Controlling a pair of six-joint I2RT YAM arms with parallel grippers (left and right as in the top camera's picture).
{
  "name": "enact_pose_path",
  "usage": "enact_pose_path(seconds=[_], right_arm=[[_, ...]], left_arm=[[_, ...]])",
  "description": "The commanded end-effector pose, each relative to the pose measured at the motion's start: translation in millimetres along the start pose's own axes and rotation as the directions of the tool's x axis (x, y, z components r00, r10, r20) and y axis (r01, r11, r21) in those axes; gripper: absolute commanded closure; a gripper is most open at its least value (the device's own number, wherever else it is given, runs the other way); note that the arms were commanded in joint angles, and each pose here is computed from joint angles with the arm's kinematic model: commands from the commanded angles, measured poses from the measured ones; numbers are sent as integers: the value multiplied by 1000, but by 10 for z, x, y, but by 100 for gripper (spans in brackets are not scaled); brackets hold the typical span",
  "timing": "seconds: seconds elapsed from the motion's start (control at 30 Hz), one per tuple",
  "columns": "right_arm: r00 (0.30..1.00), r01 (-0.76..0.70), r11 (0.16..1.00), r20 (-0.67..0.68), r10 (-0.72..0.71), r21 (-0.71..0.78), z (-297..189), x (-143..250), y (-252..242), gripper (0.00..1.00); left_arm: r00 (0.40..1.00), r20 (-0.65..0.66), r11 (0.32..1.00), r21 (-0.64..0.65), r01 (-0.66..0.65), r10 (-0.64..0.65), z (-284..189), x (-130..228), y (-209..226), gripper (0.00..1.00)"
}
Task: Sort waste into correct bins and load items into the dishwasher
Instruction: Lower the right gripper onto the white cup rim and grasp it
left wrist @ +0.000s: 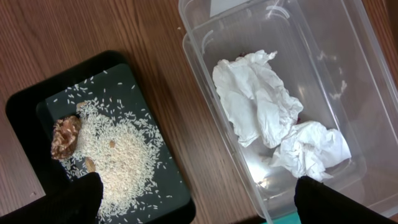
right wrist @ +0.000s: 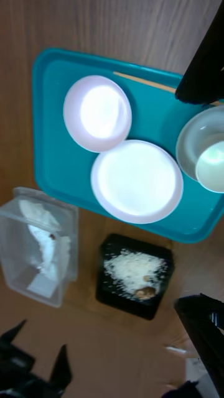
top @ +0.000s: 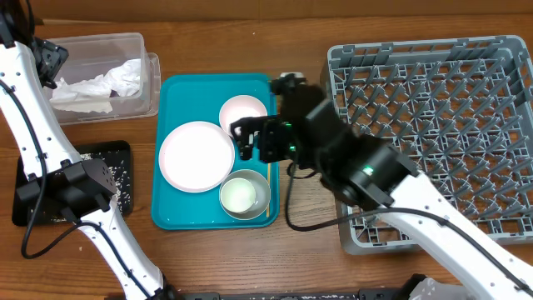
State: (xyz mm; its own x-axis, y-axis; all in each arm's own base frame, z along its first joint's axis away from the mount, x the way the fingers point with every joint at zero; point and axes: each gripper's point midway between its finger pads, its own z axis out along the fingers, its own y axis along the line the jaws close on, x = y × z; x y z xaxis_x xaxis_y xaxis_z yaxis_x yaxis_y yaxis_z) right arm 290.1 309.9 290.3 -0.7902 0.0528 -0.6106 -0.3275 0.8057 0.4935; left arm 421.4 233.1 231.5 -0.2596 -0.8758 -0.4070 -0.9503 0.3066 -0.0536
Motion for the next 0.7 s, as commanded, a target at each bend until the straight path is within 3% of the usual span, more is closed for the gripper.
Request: enact_pose_path(seconds=[0.0,0.23,0.47,0.67], right_arm=[[998,16,1000,-61,-15,12,147,151,148,1],[963,47,998,-268,-35,36,374,810,249,1],[933,147,987,-340,-117,65,660,1273,373,0],[905,215,963,-403,-135,161,1030,1596,167,0]], left_arm=[[999,38,1000,17,26,-27,-152,-66,23,0],[999,38,1000,18,26,-27,-152,-65,23,0],[999,38,1000,17,26,-27,-152,-66,23,0],[999,38,1000,18,26,-27,-152,-65,23,0]])
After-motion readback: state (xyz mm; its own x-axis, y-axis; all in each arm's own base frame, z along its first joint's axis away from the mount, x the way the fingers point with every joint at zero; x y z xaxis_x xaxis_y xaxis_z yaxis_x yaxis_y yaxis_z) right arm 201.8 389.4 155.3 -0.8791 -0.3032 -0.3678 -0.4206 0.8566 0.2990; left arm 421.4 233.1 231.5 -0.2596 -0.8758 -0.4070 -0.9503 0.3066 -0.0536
